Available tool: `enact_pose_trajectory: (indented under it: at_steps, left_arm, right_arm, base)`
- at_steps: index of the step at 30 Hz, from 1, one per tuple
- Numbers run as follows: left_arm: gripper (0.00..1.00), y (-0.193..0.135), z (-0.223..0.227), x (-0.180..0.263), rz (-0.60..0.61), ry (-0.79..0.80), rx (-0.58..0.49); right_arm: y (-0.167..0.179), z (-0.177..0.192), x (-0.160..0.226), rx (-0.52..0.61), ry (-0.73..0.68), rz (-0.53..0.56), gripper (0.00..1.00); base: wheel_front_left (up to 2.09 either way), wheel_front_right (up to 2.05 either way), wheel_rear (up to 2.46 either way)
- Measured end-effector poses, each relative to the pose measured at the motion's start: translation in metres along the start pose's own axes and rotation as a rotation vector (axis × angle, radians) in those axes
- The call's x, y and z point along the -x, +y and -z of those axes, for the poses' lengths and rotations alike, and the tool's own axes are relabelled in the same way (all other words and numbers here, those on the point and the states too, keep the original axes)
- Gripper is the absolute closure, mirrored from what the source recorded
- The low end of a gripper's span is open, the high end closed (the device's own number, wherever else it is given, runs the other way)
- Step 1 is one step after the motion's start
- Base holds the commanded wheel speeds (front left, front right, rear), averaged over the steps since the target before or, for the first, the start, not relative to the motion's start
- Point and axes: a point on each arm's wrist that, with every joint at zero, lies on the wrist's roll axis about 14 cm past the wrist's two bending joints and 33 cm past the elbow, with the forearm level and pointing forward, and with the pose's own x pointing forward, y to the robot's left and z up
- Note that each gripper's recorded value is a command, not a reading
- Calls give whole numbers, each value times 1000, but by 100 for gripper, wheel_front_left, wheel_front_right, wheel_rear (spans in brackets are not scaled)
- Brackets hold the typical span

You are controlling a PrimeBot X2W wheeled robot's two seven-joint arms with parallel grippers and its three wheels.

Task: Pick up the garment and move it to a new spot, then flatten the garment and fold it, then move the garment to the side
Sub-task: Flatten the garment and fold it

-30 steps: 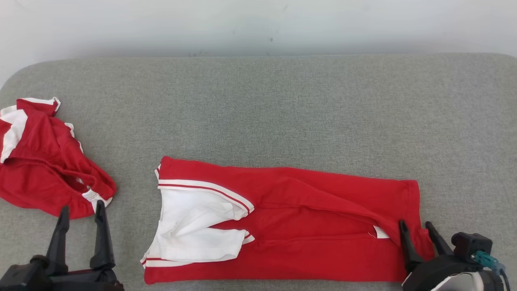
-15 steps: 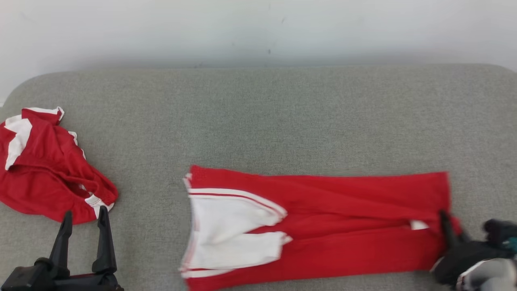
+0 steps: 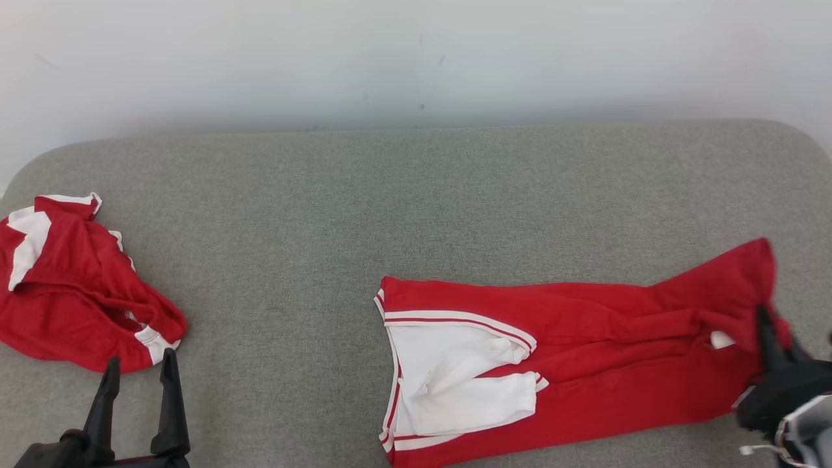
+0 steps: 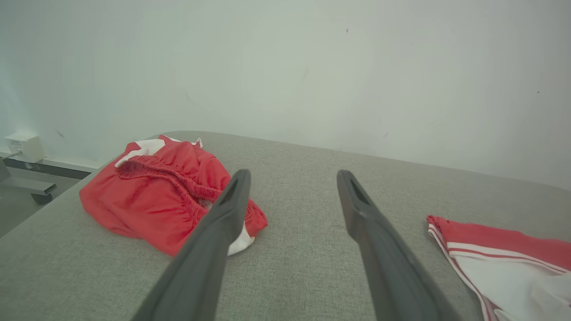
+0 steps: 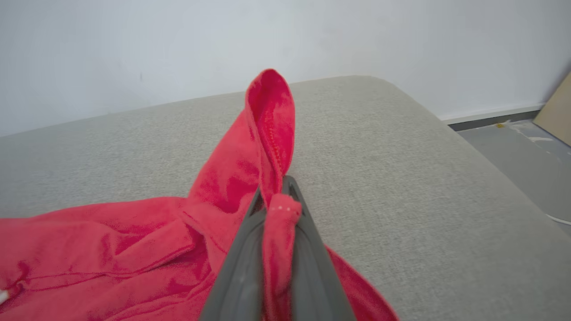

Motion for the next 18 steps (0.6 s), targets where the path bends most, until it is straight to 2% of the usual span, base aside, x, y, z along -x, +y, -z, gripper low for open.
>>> enact_pose_trajectory:
  at_steps: [4,14,18]
  left_arm:
    - [0,-3,1,1,3,1,6]
    - [0,-3,2,3,-2,5,15]
    - [0,2,3,5,-19,8,16]
  right_arm:
    - [43,2,2,-28,-3,-96,100]
    - [190,3,17,-106,-4,-420,100]
    - [230,5,24,-126,6,-510,100]
  base:
    - [0,0,0]
    - [0,0,0]
    - [0,0,0]
